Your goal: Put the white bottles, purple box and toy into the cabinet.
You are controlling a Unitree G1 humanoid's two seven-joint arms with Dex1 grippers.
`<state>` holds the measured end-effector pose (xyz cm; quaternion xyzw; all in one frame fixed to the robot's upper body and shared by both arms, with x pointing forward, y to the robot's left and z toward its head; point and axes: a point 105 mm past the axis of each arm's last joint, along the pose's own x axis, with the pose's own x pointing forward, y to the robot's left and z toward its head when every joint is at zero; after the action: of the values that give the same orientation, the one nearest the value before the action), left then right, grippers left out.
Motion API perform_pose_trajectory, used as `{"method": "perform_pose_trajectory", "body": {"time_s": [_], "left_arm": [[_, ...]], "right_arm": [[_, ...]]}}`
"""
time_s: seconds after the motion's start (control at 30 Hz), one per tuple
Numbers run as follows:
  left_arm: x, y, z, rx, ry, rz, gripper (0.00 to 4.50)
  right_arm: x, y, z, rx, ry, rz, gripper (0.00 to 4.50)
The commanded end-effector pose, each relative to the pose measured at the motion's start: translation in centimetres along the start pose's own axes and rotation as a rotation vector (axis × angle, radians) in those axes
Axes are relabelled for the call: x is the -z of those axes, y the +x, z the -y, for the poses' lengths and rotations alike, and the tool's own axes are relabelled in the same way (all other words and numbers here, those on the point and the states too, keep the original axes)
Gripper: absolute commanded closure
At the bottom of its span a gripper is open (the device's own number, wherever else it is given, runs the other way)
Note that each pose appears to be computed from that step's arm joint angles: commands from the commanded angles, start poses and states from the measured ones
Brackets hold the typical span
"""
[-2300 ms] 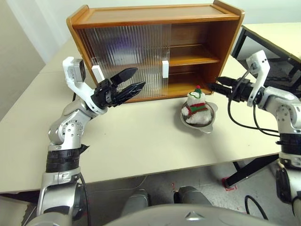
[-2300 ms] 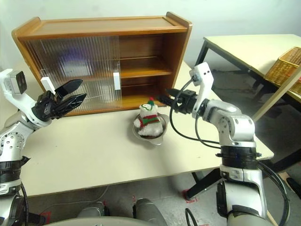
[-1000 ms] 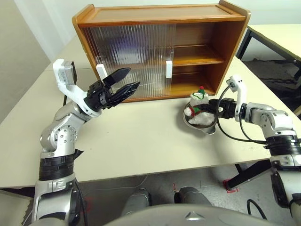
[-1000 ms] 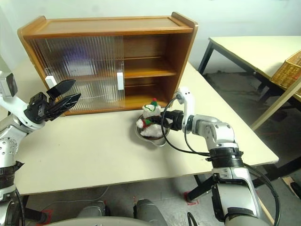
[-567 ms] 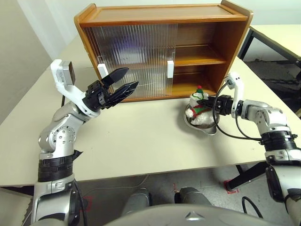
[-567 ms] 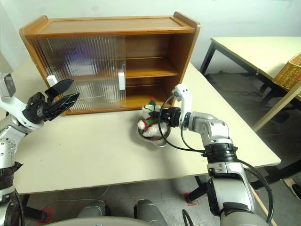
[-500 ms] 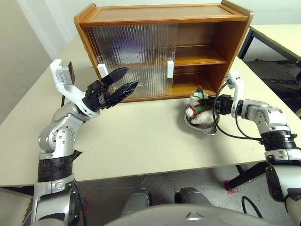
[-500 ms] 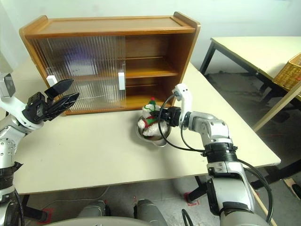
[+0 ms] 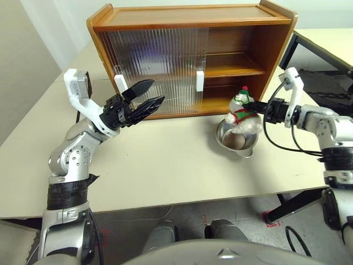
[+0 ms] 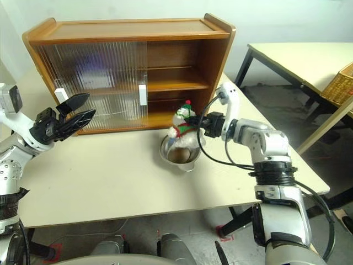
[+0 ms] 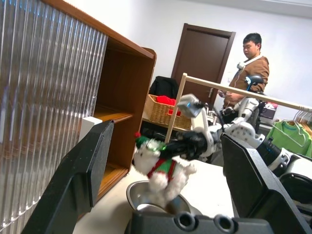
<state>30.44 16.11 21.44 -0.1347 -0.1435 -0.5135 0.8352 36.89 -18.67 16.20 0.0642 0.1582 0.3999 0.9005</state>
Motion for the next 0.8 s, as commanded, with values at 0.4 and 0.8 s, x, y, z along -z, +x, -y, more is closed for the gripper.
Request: {"method": "perform_pose_trajectory", "body": {"time_s": [0.4,0.8], "left_arm": [[0.7,0.3,0.0,0.016,0.019,-0.027,0.0],[0.8,-0.4,0.1,-0.012,0.027,-0.03,0.0]], "right_arm": [[-10.1,1.2,-1.1,-0.003,-0.158,0.243,4.36],[-12.0,3.8,1.1,0.091,-0.189,0.312,4.36]]}}
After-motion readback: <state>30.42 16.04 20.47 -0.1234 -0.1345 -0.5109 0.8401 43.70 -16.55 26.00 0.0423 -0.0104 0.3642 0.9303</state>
